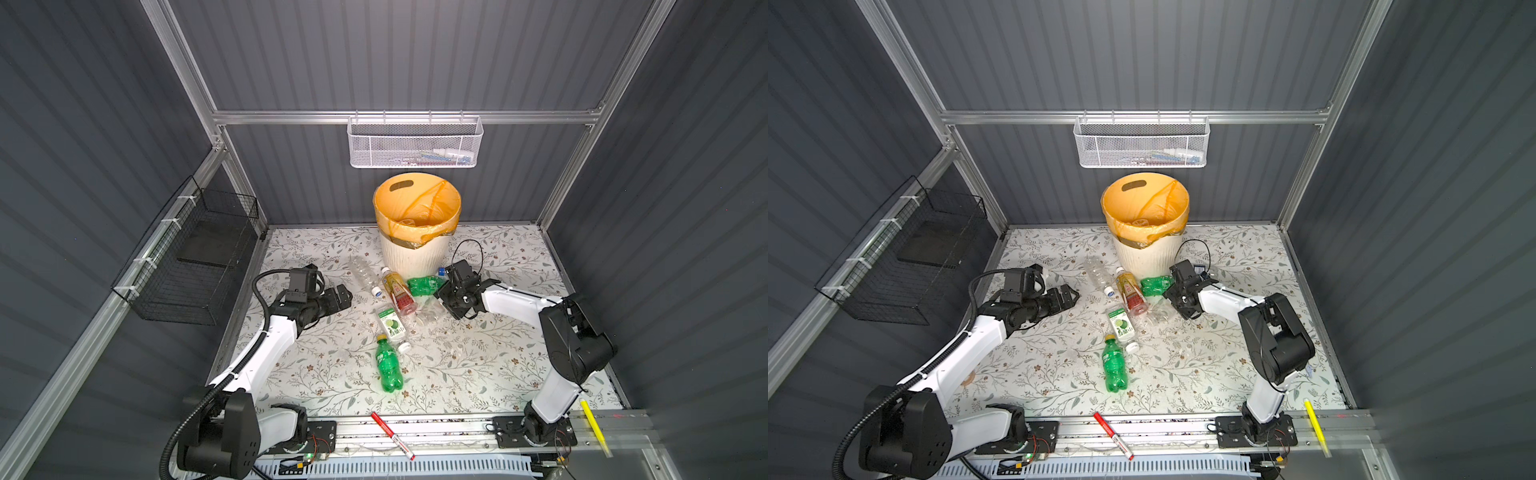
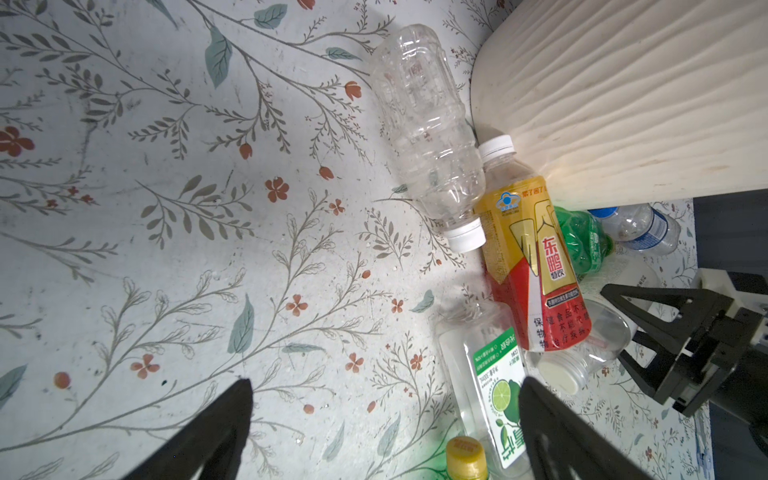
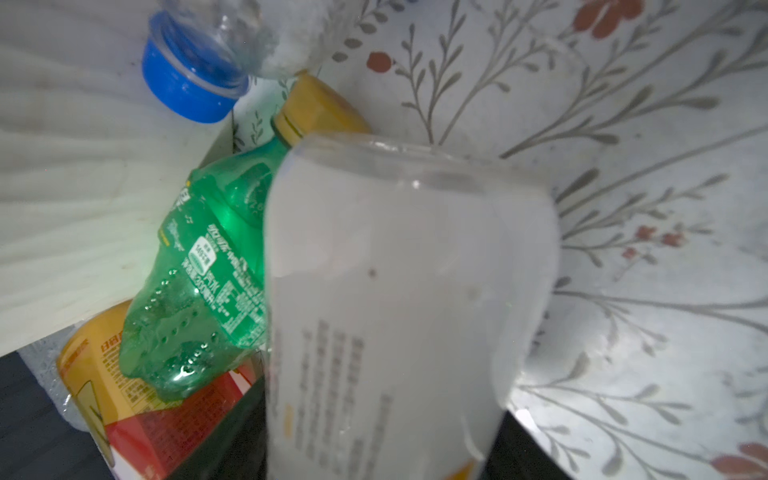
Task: Throw the plastic bottles in the bin
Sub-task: 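Grasp the white yellow-chevron bottle with the right gripper and lift, then carry the white bottle over the bin and open the right gripper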
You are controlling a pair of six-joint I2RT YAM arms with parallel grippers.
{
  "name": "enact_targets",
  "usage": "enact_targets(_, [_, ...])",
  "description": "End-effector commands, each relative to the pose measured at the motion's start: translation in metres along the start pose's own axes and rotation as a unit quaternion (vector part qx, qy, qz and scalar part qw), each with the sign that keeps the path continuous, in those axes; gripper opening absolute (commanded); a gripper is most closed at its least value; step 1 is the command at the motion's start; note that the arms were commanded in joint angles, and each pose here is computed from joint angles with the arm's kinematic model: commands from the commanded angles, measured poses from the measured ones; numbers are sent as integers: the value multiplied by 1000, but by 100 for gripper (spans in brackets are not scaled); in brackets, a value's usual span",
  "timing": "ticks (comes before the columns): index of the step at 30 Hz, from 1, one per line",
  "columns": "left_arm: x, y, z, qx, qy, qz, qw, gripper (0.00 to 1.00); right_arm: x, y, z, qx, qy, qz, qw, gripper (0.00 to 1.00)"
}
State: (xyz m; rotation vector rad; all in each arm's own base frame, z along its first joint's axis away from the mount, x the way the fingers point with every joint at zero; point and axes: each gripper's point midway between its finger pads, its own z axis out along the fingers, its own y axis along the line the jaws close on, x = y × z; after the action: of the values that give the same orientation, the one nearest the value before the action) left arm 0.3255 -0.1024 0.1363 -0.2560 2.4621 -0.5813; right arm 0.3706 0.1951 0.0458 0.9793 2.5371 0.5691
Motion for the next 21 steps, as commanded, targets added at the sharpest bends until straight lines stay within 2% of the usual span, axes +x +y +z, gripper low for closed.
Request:
enact_targets(1, [1, -1, 1, 8, 3, -5, 1000, 100, 4, -19, -3, 21, -5, -1, 1000, 61])
enact_targets(6, [2, -1, 3, 12, 6, -7, 1000, 100, 6, -37, -17, 22, -7, 7, 1000, 58])
enact_targets(12, [1, -5, 8, 22, 11, -10, 1000, 99, 1, -71, -55, 23, -32, 22, 999, 56])
enact_targets(16, [-1, -7, 12, 25, 14, -10, 1000, 99, 0, -100, -83, 38, -44, 19, 998, 57])
enact_targets(21, [-5, -10, 18, 36, 11, -9, 999, 99, 11, -143, -106, 53, -28, 26, 998, 57])
